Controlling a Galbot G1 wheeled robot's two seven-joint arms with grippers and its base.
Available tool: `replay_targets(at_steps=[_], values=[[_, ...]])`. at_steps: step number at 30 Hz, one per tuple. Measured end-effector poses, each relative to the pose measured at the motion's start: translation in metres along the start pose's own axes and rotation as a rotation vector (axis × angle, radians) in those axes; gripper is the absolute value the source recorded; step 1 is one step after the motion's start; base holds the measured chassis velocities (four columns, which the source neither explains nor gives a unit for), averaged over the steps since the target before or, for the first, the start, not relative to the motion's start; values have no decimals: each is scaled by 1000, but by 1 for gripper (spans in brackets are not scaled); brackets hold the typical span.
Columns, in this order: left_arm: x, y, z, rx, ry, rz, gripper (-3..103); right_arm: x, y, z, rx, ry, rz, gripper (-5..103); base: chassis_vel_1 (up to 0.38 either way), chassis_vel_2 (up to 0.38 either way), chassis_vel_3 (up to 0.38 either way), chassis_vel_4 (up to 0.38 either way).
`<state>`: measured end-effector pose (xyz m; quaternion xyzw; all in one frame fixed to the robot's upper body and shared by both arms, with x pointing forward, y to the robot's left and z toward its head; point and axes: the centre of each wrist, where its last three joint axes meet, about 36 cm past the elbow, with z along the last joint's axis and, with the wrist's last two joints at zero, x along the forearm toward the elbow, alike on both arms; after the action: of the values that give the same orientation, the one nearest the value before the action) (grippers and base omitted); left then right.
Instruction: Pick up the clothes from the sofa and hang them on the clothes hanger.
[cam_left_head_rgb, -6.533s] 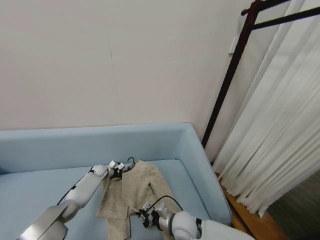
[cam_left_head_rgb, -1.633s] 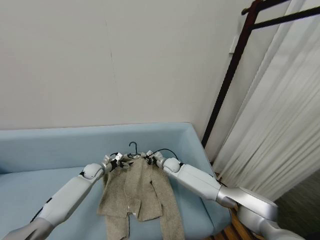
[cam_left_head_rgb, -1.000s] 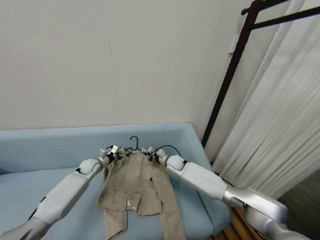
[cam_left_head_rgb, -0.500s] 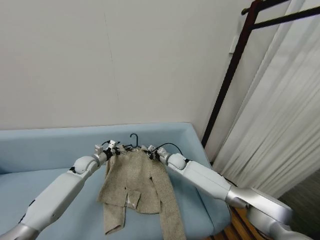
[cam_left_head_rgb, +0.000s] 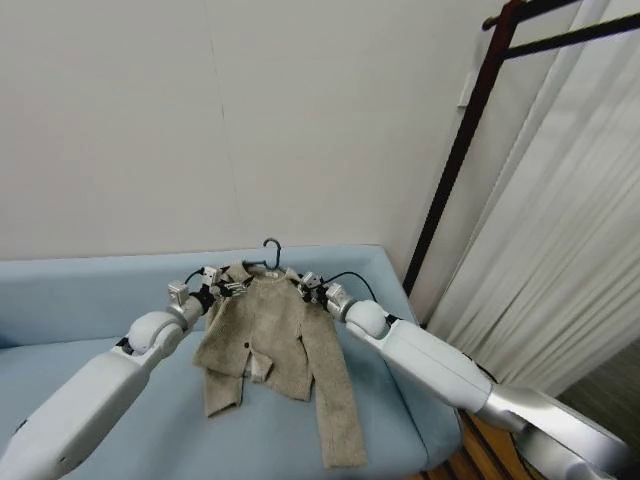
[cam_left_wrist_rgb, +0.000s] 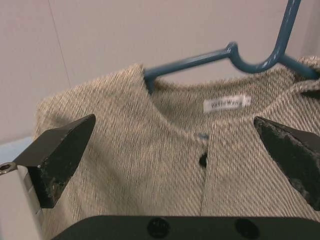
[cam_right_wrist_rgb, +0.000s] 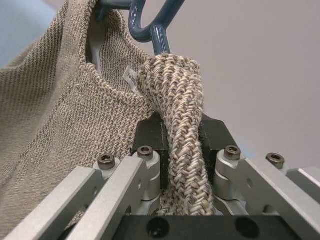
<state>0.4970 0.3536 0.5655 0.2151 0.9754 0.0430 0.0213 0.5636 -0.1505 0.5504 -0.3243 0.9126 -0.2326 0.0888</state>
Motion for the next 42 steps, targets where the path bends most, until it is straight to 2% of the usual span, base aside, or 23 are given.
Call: replay_targets(at_steps=[6, 13, 17, 18, 19, 20, 22, 24, 27, 30, 32, 36, 39, 42], values=[[18, -10, -14, -10, -23, 2, 100, 22, -18, -27, 36, -43, 31, 13, 0, 0, 0, 0], [14, -18, -33, 6, -45, -22, 100, 33, -37, -63, 60, -62, 45, 13, 0, 0, 0, 0], [-5, -22, -47, 133, -64, -68, 100, 35, -43, -80, 80, -65, 26, 13, 0, 0, 0, 0], [-12, -23, -55, 196, -79, -76, 100, 36, -44, -84, 88, -67, 19, 13, 0, 0, 0, 0], [-12, -23, -55, 196, -79, -76, 100, 36, -44, -84, 88, -67, 19, 13, 0, 0, 0, 0], [-16, -25, -62, 238, -89, -76, 100, 35, -45, -86, 92, -67, 15, 13, 0, 0, 0, 0], [-18, -28, -72, 289, -99, -71, 100, 34, -44, -88, 98, -65, 10, 13, 0, 0, 0, 0], [-17, -32, -79, 322, -105, -70, 100, 33, -43, -89, 103, -60, 4, 13, 0, 0, 0, 0], [-18, -32, -83, 331, -109, -88, 100, 32, -39, -91, 107, -57, -7, 13, 0, 0, 0, 0], [-25, -29, -87, 346, -112, -151, 100, 31, -35, -95, 107, -52, -24, 13, 0, 0, 0, 0], [-28, -28, -88, 348, -105, -167, 100, 31, -34, -97, 104, -49, -26, 13, 0, 0, 0, 0], [-33, -28, -88, 347, -63, -208, 100, 30, -34, -98, 100, -42, -31, 13, 0, 0, 0, 0], [-39, -24, -78, 322, 4, -240, 100, 35, -34, -98, 96, -35, -40, 13, 0, 0, 0, 0], [-44, -23, -73, 318, 14, -248, 100, 37, -31, -98, 92, -34, -47, 12, 0, 0, 0, 0]])
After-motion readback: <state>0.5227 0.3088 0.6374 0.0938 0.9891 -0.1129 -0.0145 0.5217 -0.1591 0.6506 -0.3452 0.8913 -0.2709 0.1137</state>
